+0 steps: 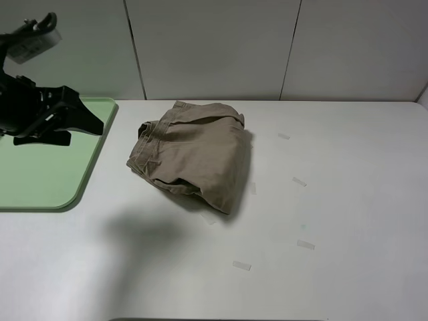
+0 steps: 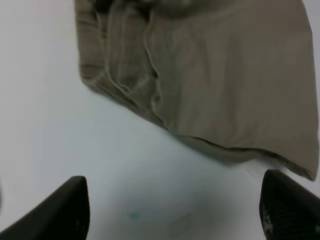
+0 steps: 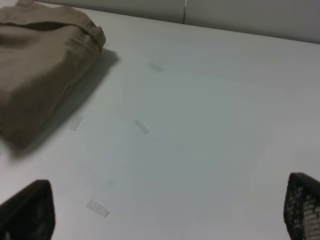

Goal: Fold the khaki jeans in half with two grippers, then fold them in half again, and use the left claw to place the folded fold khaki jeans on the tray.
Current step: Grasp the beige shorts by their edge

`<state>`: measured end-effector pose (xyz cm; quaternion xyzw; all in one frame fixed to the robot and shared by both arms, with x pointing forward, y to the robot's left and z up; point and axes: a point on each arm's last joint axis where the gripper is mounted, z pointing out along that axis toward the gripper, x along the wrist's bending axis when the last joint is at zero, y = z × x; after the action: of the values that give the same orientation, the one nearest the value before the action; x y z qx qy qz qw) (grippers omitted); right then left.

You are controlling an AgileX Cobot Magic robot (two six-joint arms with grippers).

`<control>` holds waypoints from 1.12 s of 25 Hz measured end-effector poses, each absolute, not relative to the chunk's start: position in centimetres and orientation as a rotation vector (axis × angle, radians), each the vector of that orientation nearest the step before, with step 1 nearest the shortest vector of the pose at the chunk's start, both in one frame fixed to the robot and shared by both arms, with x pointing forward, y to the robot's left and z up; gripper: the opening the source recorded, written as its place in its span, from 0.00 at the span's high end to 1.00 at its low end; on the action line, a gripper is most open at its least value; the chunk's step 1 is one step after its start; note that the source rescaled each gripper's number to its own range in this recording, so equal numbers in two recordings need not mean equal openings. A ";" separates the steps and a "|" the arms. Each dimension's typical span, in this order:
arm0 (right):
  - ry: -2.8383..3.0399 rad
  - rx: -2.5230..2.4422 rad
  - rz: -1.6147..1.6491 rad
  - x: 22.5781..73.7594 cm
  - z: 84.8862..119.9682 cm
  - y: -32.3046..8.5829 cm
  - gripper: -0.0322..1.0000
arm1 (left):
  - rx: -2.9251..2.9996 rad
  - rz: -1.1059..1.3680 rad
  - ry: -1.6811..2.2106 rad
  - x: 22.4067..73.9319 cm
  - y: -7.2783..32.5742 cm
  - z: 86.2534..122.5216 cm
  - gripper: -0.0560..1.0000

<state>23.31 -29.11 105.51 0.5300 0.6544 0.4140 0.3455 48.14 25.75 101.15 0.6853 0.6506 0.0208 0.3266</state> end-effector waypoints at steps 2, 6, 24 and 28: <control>1.699 1.376 1.075 23.3 105.5 -29.1 0.00 | 1.770 0.061 1.726 48.3 26.5 101.4 0.26; 1.699 1.376 1.075 23.3 105.5 -29.1 0.00 | 1.720 0.045 1.717 48.6 27.8 101.6 0.26; 1.699 1.376 1.074 23.3 105.5 -29.1 0.00 | 1.976 -0.063 1.594 55.8 29.3 95.0 0.26; 1.696 1.374 1.064 23.3 105.5 -29.2 0.00 | 1.954 -0.103 1.614 58.1 29.4 93.5 0.26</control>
<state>23.32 -29.19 105.51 0.5303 0.6545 0.4105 0.3492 58.05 29.42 93.50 0.7353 0.6075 -0.0387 0.2980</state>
